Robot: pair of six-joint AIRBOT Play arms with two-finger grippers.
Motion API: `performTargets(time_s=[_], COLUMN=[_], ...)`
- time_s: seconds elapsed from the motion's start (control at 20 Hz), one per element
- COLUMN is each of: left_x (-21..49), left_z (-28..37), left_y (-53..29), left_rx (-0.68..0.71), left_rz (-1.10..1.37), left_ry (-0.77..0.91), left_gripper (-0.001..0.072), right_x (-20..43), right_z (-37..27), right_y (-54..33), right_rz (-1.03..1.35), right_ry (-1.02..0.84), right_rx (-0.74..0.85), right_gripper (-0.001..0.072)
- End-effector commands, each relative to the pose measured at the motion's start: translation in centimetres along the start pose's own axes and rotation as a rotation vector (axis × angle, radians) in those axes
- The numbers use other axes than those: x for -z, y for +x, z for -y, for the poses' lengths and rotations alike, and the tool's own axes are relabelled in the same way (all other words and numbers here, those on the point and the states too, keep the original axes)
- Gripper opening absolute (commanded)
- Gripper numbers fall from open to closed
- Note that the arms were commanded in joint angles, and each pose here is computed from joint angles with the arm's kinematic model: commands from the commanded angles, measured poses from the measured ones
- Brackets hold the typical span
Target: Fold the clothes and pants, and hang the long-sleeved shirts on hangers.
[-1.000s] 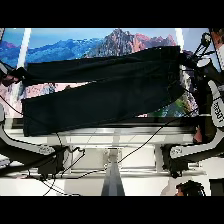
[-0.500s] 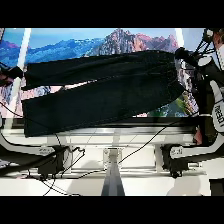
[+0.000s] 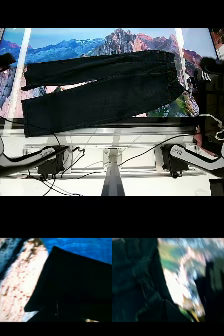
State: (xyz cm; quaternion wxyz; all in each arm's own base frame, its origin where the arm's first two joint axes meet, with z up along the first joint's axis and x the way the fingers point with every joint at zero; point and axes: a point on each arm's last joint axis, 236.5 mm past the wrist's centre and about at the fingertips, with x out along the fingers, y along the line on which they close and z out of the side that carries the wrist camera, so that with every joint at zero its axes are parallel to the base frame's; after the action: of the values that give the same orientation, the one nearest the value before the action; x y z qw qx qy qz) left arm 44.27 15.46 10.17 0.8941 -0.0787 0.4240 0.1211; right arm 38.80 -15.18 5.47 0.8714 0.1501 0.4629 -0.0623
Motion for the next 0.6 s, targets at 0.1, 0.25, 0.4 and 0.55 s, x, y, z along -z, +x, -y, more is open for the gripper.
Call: performTargets(time_s=[0.1, 0.25, 0.4, 0.55], left_x=[-1.8, 0.1, 2.5, 8.5], left_z=[11.2, 10.6, 5.5, -0.7], left_y=[-6.8, -7.0, -6.1, -5.3], left_rx=[0.439, 0.429, 0.276, 0.112], left_rz=[0.118, 0.029, -0.083, -0.292], left_ry=[0.093, 0.051, -0.039, -0.047], left_gripper=[0.0018, 0.0021, 0.0032, 0.0033], right_x=[13.4, 17.1, 18.5, 18.1], right_z=[1.5, 1.2, 0.9, -0.2], right_y=[-1.4, 1.1, 3.7, 6.6], right_rz=[-0.292, -0.327, -0.299, -0.249], right_ry=[0.239, 0.306, 0.400, 0.554], right_rx=[-0.047, -0.059, -0.077, -0.154], right_gripper=[0.0021, 0.0325, 0.0506, 0.0506])
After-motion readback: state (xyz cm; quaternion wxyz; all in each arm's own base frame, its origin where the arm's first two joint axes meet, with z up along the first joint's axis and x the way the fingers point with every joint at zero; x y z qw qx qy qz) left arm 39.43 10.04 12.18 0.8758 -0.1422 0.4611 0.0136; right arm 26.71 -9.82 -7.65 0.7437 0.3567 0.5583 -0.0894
